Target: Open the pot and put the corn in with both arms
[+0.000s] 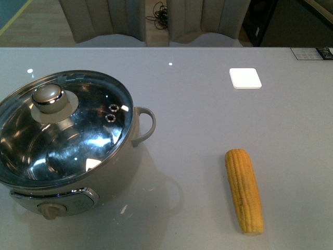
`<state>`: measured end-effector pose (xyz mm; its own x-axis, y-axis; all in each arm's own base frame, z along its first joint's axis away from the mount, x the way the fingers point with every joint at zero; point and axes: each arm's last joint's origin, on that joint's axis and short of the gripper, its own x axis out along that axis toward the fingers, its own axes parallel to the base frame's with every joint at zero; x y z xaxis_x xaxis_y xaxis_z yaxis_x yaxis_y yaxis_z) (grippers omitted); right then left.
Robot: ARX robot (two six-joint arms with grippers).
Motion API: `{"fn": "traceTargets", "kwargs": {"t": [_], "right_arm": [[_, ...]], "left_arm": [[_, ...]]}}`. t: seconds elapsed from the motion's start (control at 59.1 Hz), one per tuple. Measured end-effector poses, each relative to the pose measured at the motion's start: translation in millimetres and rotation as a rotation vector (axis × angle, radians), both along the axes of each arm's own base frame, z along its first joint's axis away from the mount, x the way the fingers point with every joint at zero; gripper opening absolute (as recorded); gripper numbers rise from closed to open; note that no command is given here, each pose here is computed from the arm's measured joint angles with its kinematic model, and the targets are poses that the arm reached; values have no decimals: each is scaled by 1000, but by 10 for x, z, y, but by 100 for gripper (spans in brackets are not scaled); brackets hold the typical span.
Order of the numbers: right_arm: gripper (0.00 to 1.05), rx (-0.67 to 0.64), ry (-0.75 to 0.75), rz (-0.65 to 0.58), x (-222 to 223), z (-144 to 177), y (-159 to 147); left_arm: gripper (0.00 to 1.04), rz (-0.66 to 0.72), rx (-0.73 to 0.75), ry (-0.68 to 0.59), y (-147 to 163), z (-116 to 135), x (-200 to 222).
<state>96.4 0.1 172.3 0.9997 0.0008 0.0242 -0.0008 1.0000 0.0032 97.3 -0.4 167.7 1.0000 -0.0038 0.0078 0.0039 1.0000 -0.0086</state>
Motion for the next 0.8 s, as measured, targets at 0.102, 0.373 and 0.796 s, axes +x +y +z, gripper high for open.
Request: {"fn": "traceTargets", "kwargs": {"t": [0.102, 0.373, 0.796], "right_arm": [[96, 0, 0, 0, 0, 0, 0], [96, 0, 0, 0, 0, 0, 0], [96, 0, 0, 0, 0, 0, 0]], "left_arm": [[98, 0, 0, 0, 0, -1, 0], [98, 0, 0, 0, 0, 0, 0], [98, 13, -79, 174, -16, -31, 8]]}}
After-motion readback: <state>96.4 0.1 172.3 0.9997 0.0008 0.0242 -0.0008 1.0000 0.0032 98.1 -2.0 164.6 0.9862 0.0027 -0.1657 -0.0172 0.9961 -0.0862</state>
